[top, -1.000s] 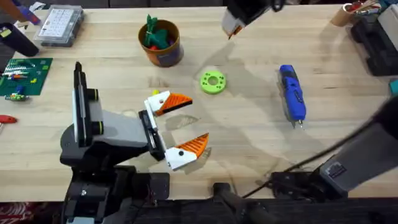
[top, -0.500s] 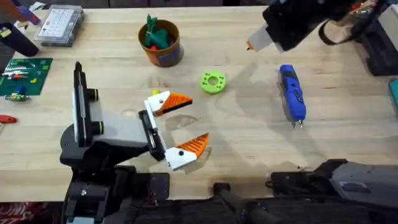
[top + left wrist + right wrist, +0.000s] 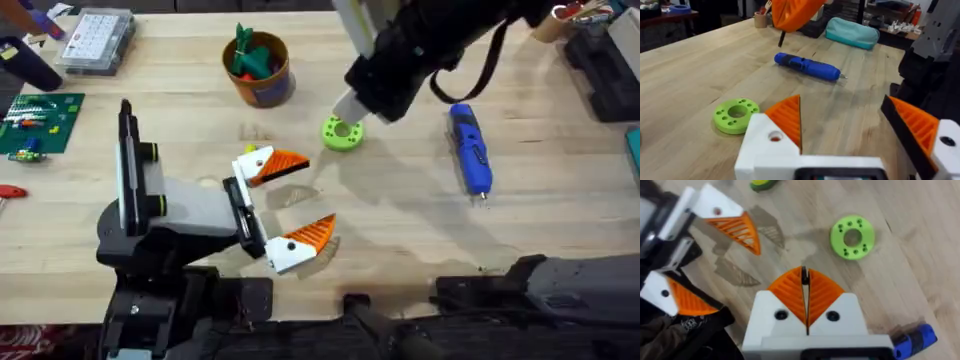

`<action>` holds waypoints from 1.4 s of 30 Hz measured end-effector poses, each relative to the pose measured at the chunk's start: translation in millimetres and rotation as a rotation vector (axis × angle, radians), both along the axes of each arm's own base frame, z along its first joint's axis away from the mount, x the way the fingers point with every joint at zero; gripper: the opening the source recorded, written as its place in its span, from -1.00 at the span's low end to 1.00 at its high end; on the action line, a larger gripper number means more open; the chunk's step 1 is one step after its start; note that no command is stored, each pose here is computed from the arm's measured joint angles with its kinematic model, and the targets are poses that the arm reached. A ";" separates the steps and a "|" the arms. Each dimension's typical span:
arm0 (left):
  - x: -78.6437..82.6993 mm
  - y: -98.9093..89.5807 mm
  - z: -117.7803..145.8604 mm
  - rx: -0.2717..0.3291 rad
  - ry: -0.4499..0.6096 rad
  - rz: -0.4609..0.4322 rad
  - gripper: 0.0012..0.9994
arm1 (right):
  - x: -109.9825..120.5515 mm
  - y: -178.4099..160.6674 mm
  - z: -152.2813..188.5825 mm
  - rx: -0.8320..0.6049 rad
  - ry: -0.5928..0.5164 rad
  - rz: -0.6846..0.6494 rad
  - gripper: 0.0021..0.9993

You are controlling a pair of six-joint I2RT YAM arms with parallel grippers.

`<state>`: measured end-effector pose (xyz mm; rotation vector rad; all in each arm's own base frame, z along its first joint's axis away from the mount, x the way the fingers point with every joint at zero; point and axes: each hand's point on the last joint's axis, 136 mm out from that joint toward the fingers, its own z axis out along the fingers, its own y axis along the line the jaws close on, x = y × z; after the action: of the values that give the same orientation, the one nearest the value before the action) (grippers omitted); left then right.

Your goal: Pick up the gripper from the table and insert it into the empty holder that is missing its gripper. Then pick up a screw, insert it into the mounting hole, and use the screwdriver to tighten it. Finally, clean up the table by picking up the vegetable and placing it into the bucket.

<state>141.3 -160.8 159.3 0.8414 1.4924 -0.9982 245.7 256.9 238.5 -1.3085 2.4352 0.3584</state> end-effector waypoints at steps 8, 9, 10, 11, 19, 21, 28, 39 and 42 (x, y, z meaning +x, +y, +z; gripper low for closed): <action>0.0 0.0 0.0 0.000 0.000 0.000 0.98 | -8.4 19.1 34.7 0.071 -0.064 0.097 -0.99; 0.0 0.0 0.0 0.000 0.000 0.000 0.98 | -10.2 20.2 40.3 0.076 -0.071 0.108 -0.99; 0.0 0.0 0.0 0.000 0.000 0.000 0.98 | -12.6 20.5 46.6 0.079 -0.076 0.119 -0.99; 0.0 0.0 0.0 0.000 0.000 0.000 0.98 | -14.2 21.2 53.3 0.084 -0.085 0.129 -0.99; 0.0 0.0 0.0 0.000 0.000 0.000 0.98 | -6.5 34.9 91.9 0.136 -0.147 0.158 -0.99; 0.0 0.0 0.0 0.000 0.000 0.000 0.98 | -5.2 39.1 88.7 0.122 -0.131 0.165 -0.99; 0.0 0.0 0.0 0.000 0.000 0.000 0.98 | -11.2 58.5 63.0 0.067 -0.070 0.238 -0.99; 0.0 0.0 0.0 0.000 0.000 0.000 0.98 | -43.3 71.0 56.8 0.057 -0.027 0.374 -0.99; -0.1 0.0 0.0 0.000 0.000 0.000 0.98 | -43.9 71.3 56.9 0.059 -0.026 0.378 -0.99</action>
<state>141.2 -160.8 159.3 0.8417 1.4923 -0.9985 201.9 328.3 295.3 -1.7347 2.1304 0.5003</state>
